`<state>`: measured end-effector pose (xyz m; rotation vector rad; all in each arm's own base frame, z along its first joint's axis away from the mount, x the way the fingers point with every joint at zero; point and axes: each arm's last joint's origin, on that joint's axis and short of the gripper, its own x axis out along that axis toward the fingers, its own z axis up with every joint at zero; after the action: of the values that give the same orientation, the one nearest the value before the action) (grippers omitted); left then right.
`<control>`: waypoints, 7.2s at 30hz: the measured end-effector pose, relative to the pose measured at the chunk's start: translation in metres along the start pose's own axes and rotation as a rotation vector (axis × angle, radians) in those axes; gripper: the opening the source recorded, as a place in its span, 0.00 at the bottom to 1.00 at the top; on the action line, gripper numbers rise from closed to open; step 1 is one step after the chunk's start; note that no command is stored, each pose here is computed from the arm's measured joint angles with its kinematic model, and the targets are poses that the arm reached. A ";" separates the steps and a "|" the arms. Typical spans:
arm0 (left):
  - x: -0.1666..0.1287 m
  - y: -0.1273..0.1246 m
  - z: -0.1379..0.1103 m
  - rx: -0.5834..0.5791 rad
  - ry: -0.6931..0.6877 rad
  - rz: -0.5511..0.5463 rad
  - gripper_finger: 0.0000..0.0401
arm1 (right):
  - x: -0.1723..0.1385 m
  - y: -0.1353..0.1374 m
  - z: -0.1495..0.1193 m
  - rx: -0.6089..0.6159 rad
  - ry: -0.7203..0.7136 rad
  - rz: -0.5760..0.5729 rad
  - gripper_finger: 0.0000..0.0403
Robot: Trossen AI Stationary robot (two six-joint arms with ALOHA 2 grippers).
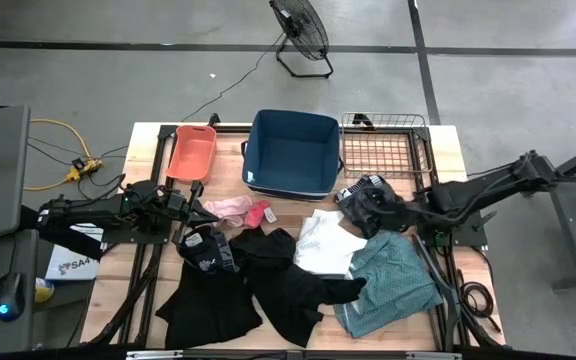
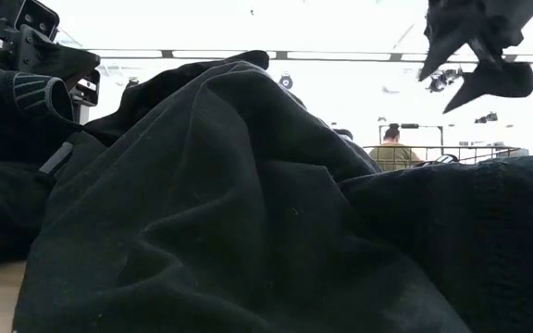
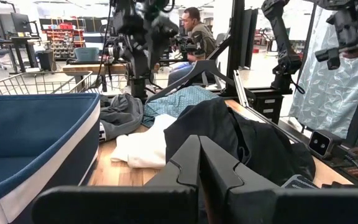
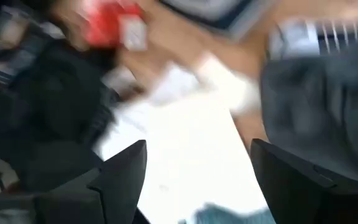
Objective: Pick & Place Cloths
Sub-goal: Put the gray boxer into the gold wire basket, then put the blue sock into the orange bin
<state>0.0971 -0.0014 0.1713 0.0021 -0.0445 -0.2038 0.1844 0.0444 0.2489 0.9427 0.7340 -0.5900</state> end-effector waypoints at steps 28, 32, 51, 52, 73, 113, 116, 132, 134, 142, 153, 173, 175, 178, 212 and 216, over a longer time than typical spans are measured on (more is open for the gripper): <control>0.000 0.000 0.000 0.000 0.000 0.000 0.00 | 0.040 -0.037 -0.012 0.139 -0.092 -0.663 0.69; 0.000 0.000 0.000 0.000 0.000 0.000 0.00 | 0.048 -0.041 -0.010 0.142 -0.092 -0.727 0.69; 0.000 0.000 0.000 0.000 0.000 0.000 0.00 | 0.121 -0.049 -0.006 0.175 -0.010 -0.844 0.61; 0.000 0.000 0.000 0.000 0.000 0.000 0.00 | 0.123 -0.050 -0.006 0.175 -0.008 -0.843 0.58; 0.000 0.000 0.000 0.000 0.001 0.000 0.00 | 0.099 -0.023 0.001 0.146 -0.042 -0.704 0.02; 0.000 0.000 0.000 0.000 0.000 0.000 0.00 | -0.076 0.013 0.076 -0.063 -0.897 -0.466 0.01; 0.000 0.000 0.000 0.000 0.000 0.000 0.00 | -0.077 0.009 0.082 -0.055 -0.928 -0.504 0.01; 0.000 0.000 0.000 0.000 0.000 0.000 0.00 | -0.071 -0.023 0.124 -0.075 -0.812 -0.827 0.01; 0.000 0.000 0.000 0.000 0.000 0.000 0.00 | -0.068 -0.030 0.131 -0.066 -0.750 -0.852 0.01; 0.000 0.000 0.000 0.000 0.000 0.000 0.00 | -0.046 -0.049 0.154 -0.041 -0.592 -0.977 0.01; 0.000 0.000 0.000 0.000 0.000 0.000 0.00 | 0.004 -0.068 0.178 0.003 -0.368 -1.029 0.01; 0.000 0.000 0.000 0.000 0.000 0.000 0.00 | 0.029 -0.083 0.197 0.063 -0.191 -0.833 0.11; 0.000 0.000 0.000 0.000 0.000 0.000 0.00 | 0.029 -0.083 0.197 0.063 -0.190 -0.832 0.18; 0.000 0.000 0.000 0.000 0.000 0.000 0.00 | 0.029 -0.083 0.197 0.062 -0.190 -0.833 0.29; 0.000 0.000 0.000 0.000 0.000 0.000 0.00 | -0.022 0.046 0.061 -0.456 -0.186 -0.229 0.57; 0.000 0.000 0.000 0.000 0.000 0.000 0.00 | -0.005 0.058 0.041 -0.481 -0.134 -0.229 0.57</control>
<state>0.0972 -0.0014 0.1713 0.0020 -0.0444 -0.2042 0.2360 0.0359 0.2978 0.3738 0.8213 -0.6320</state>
